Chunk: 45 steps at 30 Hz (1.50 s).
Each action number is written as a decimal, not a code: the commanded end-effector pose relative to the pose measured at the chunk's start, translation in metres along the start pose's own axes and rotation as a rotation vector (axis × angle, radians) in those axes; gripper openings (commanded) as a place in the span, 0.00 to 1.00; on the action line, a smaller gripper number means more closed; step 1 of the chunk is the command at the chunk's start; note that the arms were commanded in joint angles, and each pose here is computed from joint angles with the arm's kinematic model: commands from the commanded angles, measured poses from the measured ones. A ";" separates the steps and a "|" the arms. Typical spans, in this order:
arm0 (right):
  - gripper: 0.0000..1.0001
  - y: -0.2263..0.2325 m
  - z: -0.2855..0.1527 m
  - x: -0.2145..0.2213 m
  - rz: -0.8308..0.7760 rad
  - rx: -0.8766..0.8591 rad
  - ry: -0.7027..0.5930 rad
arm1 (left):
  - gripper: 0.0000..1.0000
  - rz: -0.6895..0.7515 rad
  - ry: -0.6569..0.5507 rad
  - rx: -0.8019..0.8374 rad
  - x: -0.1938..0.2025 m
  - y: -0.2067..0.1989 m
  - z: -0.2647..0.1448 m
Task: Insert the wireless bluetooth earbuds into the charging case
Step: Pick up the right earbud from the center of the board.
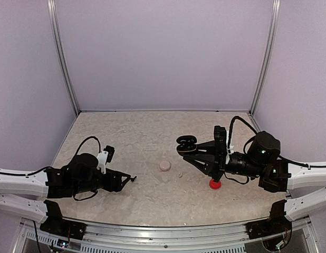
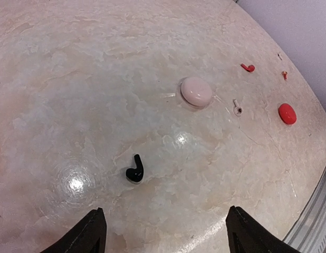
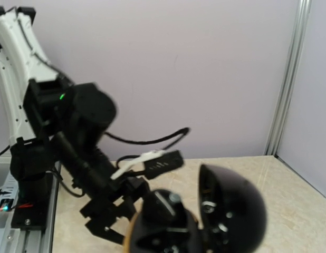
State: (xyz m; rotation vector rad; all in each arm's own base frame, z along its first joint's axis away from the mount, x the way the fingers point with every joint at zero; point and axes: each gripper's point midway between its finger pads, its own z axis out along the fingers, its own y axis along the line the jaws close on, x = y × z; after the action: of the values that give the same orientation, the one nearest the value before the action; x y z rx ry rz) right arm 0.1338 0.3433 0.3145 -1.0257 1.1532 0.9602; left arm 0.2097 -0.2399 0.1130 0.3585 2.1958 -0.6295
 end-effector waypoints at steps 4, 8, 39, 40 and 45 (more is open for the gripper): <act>0.00 -0.005 -0.006 -0.006 0.007 0.015 -0.021 | 0.77 -0.007 -0.299 0.086 -0.030 -0.003 -0.016; 0.00 -0.005 -0.005 -0.005 0.010 0.012 -0.021 | 0.75 0.058 -0.253 0.043 -0.013 0.005 -0.005; 0.00 -0.006 -0.009 -0.014 0.045 0.014 -0.052 | 0.61 0.367 -0.140 0.012 0.062 0.023 0.066; 0.00 -0.006 -0.009 -0.014 0.044 0.015 -0.052 | 0.60 0.363 -0.140 0.007 0.064 0.025 0.067; 0.00 -0.007 -0.011 -0.013 0.040 0.023 -0.047 | 0.56 0.358 -0.121 -0.009 0.069 0.032 0.077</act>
State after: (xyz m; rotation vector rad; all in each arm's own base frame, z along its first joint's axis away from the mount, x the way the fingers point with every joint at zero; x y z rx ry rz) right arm 0.1339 0.3371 0.3224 -0.9907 1.1607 1.0049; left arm 0.2232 -0.2502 0.0166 0.6659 1.9373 -0.4388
